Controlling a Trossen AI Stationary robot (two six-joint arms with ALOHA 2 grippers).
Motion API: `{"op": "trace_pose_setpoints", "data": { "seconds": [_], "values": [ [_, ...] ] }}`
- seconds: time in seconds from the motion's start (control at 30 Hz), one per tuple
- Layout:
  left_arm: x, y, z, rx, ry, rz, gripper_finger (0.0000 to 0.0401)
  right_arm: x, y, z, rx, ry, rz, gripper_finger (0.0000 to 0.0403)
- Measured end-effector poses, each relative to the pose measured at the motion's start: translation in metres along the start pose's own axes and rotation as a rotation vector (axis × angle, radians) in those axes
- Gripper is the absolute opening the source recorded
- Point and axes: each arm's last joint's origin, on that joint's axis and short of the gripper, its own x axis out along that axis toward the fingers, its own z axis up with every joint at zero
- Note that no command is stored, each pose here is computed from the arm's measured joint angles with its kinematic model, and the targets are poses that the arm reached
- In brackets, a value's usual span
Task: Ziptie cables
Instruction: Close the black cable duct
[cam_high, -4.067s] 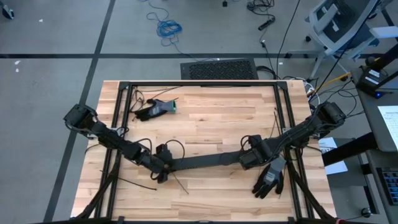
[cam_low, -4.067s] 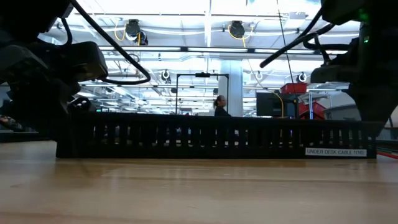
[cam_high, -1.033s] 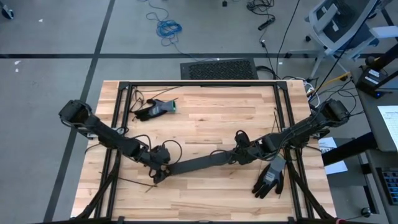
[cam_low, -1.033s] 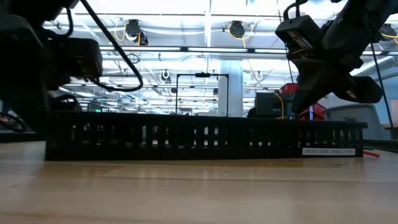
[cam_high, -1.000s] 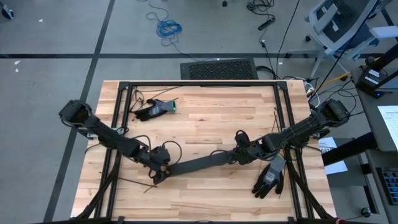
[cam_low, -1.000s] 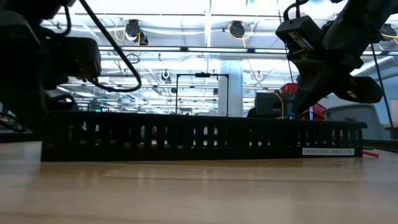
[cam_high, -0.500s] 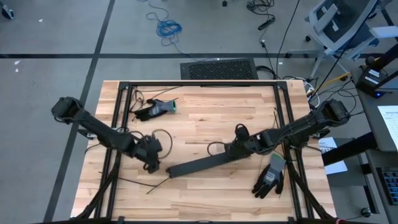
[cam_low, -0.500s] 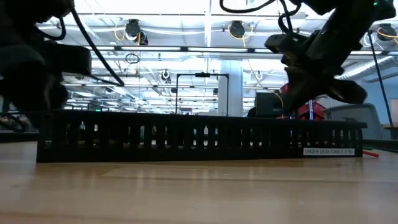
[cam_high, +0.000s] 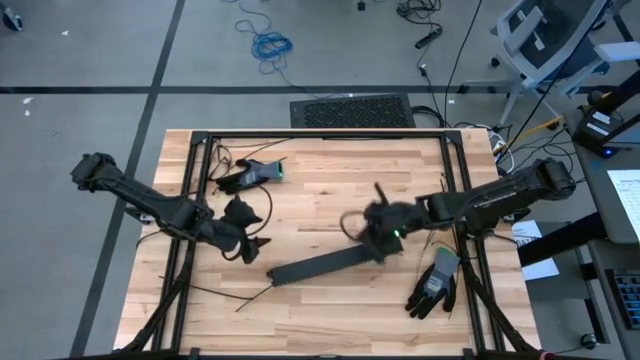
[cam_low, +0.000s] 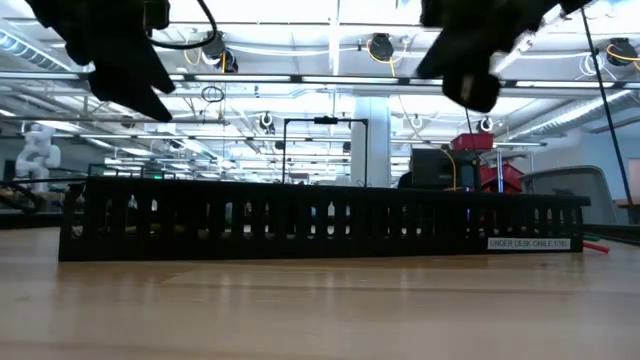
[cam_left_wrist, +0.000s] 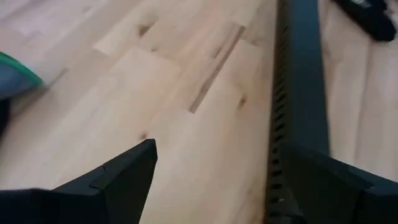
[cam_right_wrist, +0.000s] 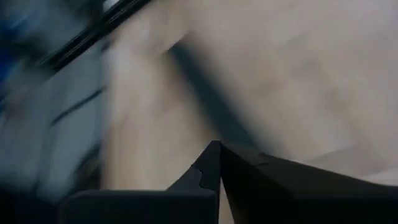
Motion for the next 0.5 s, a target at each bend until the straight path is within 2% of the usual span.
{"op": "trace_pose_setpoints", "data": {
  "seconds": [0.07, 0.1, 0.2, 0.3, 0.37, 0.5],
  "values": [
    [0.001, 0.0, -0.001, 0.013, -0.01, 0.028, 0.0334, -0.001, 0.014, -0.014, -0.05, 0.12, 0.117, 0.0],
    [0.001, 0.001, -0.001, 0.019, -0.011, 0.045, 0.0334, 0.001, 0.02, -0.024, -0.072, 0.181, 0.138, 0.0],
    [0.002, 0.004, -0.002, 0.033, -0.015, 0.089, 0.0334, 0.012, 0.029, -0.052, -0.133, 0.304, 0.093, 0.0],
    [0.002, 0.006, -0.001, 0.056, -0.029, 0.11, 0.0334, 0.033, 0.032, -0.067, -0.164, 0.326, 0.05, 0.0],
    [0.002, 0.007, 0.0, 0.073, -0.038, 0.125, 0.0334, 0.052, 0.029, -0.074, -0.141, 0.316, 0.003, 0.0],
    [0.003, 0.009, 0.001, 0.071, -0.05, 0.146, 0.0334, 0.087, 0.019, -0.071, -0.077, 0.257, -0.044, 0.0]
  ]
}}
